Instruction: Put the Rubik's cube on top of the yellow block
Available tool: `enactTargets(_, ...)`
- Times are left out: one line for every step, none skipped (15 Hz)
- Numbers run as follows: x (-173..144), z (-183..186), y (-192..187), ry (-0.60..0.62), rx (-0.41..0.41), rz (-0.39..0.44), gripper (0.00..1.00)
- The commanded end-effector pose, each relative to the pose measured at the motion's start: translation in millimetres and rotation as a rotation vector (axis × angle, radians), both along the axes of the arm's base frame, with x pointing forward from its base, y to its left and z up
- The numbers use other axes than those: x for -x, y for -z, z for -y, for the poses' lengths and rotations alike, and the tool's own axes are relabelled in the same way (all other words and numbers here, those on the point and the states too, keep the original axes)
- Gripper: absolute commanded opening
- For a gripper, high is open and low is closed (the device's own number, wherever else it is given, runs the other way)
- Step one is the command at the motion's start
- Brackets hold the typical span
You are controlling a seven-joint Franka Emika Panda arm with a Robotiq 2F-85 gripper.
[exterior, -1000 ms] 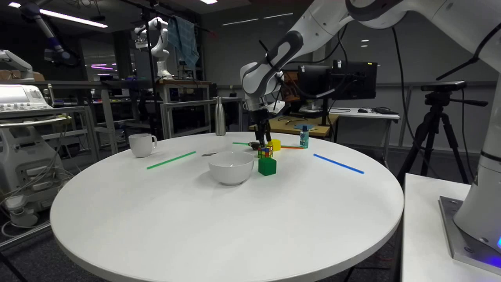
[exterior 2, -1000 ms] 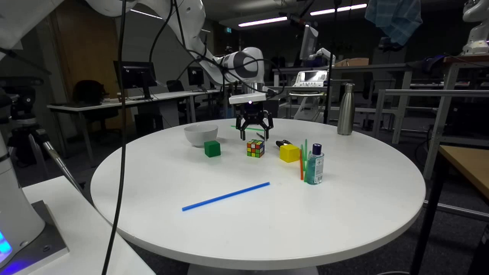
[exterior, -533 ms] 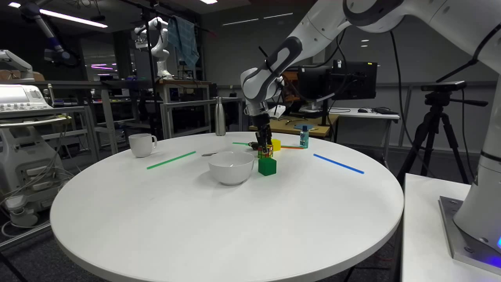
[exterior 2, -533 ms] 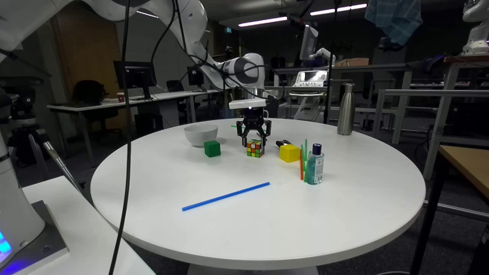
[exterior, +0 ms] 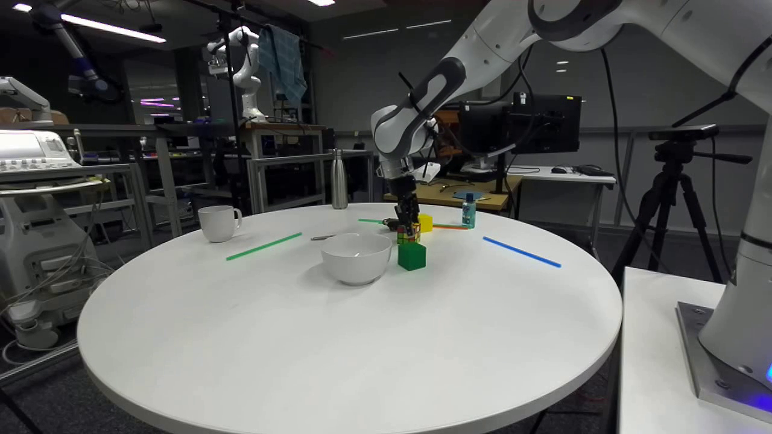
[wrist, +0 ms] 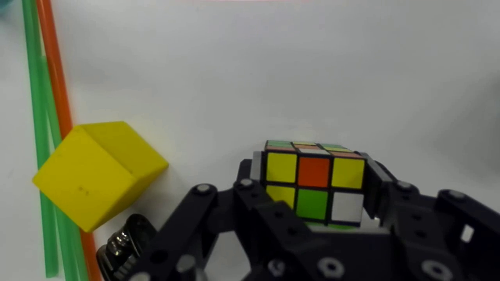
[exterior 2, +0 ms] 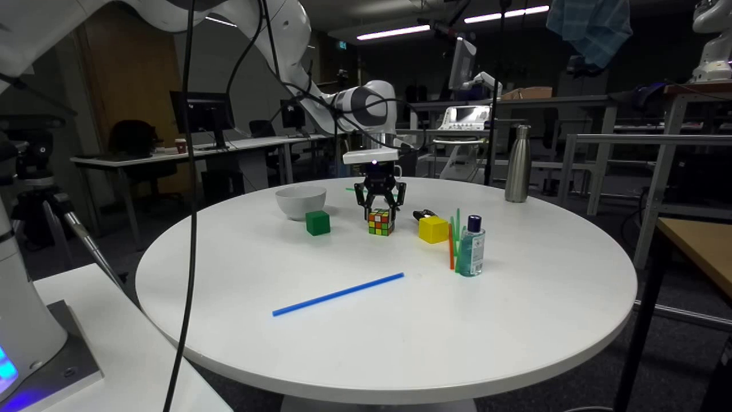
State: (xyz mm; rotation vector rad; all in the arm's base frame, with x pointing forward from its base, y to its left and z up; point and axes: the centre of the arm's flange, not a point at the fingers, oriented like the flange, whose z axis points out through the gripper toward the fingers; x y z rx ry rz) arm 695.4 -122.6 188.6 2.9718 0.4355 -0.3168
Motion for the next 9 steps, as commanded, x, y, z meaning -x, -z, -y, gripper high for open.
enactTargets(10.6, 9.3, -16.8, 0.021, -0.003, -0.005, 0.34)
enactTargets(9.6, 13.6, -20.9, 0.028, 0.004, -0.001, 0.34)
enactTargets(7.8, 19.0, -26.5, 0.035, 0.014, 0.005, 0.34)
enactTargets(5.8, 24.6, -33.0, 0.043, 0.02, 0.014, 0.34)
enactTargets(3.9, 30.3, -39.6, 0.052, 0.029, 0.023, 0.34)
enactTargets(1.8, 36.7, -50.2, 0.063, 0.036, 0.037, 0.34)
enactTargets(0.0, 42.4, -58.6, 0.072, 0.046, 0.049, 0.34)
enactTargets(-1.3, 47.8, -67.5, 0.08, 0.055, 0.061, 0.34)
enactTargets(-2.4, 53.1, -75.7, 0.089, 0.063, 0.07, 0.34)
